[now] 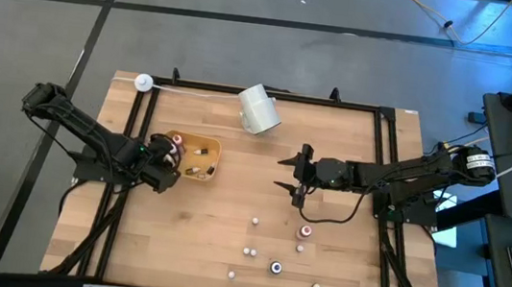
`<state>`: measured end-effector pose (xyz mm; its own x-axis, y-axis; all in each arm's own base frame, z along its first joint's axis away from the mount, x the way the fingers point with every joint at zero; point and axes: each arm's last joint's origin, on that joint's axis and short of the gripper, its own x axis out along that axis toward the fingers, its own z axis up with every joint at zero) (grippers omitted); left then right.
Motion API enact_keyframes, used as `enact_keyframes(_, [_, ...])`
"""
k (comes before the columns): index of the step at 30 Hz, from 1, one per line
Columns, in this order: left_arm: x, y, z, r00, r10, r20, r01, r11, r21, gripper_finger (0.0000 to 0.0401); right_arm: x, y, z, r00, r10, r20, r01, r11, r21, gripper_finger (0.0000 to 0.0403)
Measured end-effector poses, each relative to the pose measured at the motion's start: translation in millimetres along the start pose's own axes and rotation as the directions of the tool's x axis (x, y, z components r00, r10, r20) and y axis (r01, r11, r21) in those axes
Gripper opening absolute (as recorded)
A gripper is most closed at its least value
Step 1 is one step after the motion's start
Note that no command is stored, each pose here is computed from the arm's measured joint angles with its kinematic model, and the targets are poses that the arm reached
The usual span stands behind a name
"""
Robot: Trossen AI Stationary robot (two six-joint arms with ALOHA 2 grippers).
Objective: Pick & Place food coloring
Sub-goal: Put the large yellow food coloring bottle into the bin, then put the small pink food coloring bottle into the bin
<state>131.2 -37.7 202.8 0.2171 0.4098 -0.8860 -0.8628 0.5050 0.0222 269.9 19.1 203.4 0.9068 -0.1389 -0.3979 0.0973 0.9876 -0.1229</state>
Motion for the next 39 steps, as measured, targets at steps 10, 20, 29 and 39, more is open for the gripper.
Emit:
enact_keyframes(10, [-1.6,5.2,-0.3,1.0,0.02,-0.012,-0.02,0.999,0.026,0.0146,0.1,0.0,-0.1,1.0,0.0,0.0,0.0,1.0,0.0,0.0294])
enact_keyframes(20, [-11.2,15.5,3.0,0.998,-0.064,0.005,0.064,0.998,-0.018,0.0144,0.0,0.0,0.0,1.0,0.0,0.0,0.0,1.0,0.0,0.0294])
enact_keyframes(29, [-23.4,32.5,7.4,0.987,-0.15,0.055,0.153,0.987,-0.044,0.0148,0.0,0.0,0.0,1.0,0.0,0.0,0.0,1.0,-0.001,0.0294])
enact_keyframes(39, [-57.8,24.2,30.2,0.889,-0.377,0.26,0.338,0.923,0.181,0.0147,0.0,0.0,0.1,1.0,-0.001,0.0,0.001,1.0,-0.027,0.0294])
